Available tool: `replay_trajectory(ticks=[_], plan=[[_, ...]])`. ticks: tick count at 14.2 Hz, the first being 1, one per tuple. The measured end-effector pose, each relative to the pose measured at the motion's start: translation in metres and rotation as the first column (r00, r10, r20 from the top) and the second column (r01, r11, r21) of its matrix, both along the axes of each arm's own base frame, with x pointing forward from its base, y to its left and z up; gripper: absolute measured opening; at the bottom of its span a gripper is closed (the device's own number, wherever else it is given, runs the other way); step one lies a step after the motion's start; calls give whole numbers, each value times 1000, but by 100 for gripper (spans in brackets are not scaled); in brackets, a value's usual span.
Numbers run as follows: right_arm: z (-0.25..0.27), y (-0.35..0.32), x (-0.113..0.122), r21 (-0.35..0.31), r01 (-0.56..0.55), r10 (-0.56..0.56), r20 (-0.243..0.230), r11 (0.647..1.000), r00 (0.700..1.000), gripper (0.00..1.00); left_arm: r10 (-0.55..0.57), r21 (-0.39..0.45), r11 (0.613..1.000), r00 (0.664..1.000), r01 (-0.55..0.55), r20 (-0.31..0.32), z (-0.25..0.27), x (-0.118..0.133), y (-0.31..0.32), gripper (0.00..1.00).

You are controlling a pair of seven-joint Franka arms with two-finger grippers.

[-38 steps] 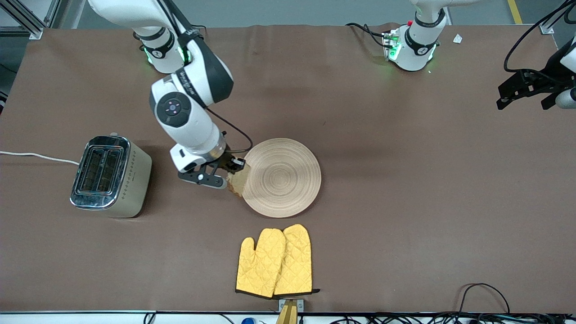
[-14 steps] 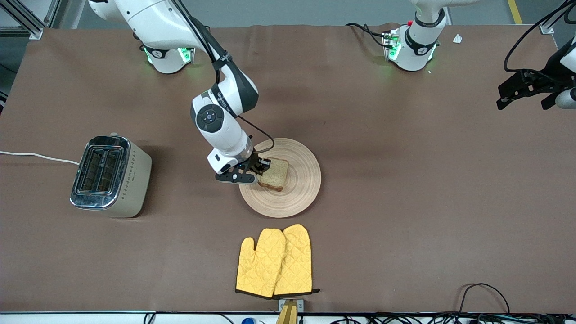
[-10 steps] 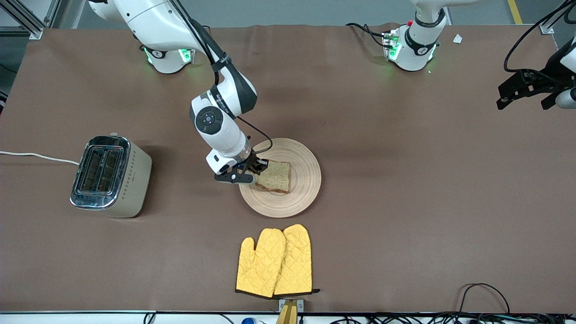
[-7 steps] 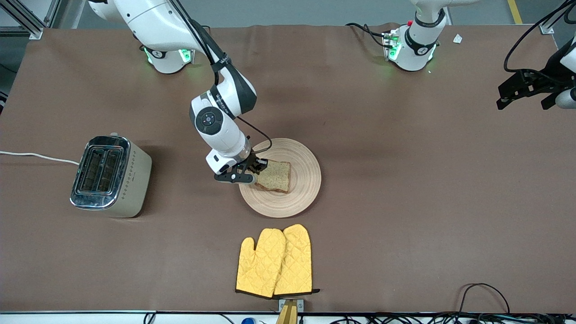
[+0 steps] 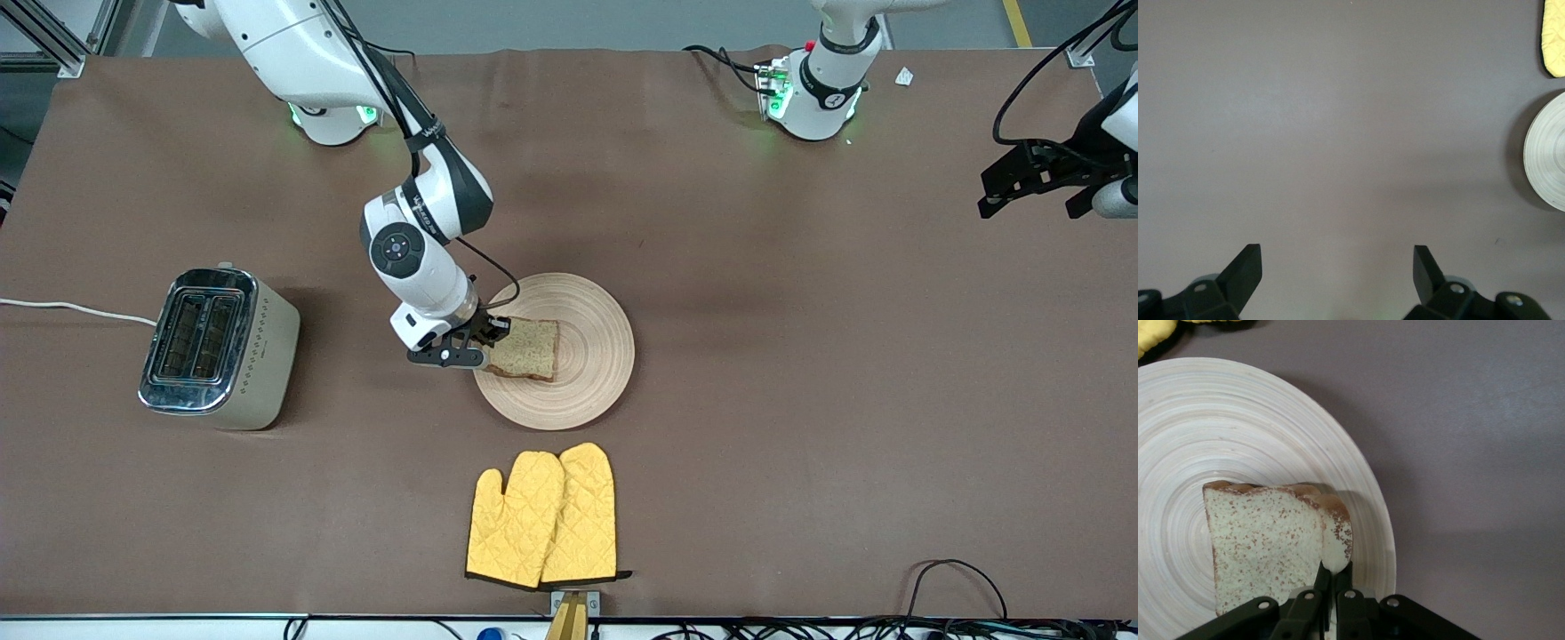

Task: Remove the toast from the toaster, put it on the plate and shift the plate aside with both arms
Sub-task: 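Raise the right gripper away while the left gripper reaches the plate rim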

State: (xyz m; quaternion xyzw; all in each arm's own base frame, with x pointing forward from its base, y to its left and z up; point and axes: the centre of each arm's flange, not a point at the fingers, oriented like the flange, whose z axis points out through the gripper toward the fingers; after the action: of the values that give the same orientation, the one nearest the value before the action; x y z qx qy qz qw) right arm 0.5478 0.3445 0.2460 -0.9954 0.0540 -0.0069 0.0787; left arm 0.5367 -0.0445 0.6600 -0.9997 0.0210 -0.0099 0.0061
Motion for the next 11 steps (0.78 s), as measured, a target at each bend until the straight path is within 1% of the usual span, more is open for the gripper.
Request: replay_trajectory(ticks=[1, 2, 3, 4, 5, 7, 8, 9, 10, 11], plan=[[0, -1, -1, -1, 1, -1, -1, 1000, 1000, 6, -4, -4, 1000, 1000, 4, -8, -4, 2, -2, 100], [1, -2, -1, -2, 2, -2, -2, 1000, 1000, 10, -6, -21, 1000, 1000, 6, -18, -9, 5, -5, 100], [1, -4, 0, -5, 4, -4, -6, 1000, 1000, 21, -7, -54, 999, 999, 6, -32, -15, 8, -7, 100], [0, -7, 1, -9, 9, -9, -10, 1000, 1000, 30, -7, -84, 996, 999, 3, -47, -22, 12, -9, 100], [0, -9, 2, -12, 14, -14, -12, 1000, 1000, 42, -7, -102, 995, 998, 1, -63, -30, 16, -10, 100], [0, -10, 2, -12, 19, -19, -13, 1000, 1000, 61, -10, -124, 992, 996, -1, -88, -46, 26, -13, 100], [0, -10, 2, -12, 20, -20, -13, 1000, 1000, 73, -13, -141, 990, 995, -2, -98, -54, 31, -15, 100], [0, -10, 2, -12, 21, -21, -13, 1000, 1000, 82, -18, -168, 986, 993, -2, -115, -63, 35, -19, 100], [0, -10, 2, -12, 21, -21, -13, 1000, 1000, 93, -32, -195, 981, 991, 5, -133, -75, 41, -24, 100], [1, -10, 2, -12, 22, -22, -12, 1000, 1000, 100, -56, -223, 975, 988, 22, -146, -90, 48, -29, 100]])
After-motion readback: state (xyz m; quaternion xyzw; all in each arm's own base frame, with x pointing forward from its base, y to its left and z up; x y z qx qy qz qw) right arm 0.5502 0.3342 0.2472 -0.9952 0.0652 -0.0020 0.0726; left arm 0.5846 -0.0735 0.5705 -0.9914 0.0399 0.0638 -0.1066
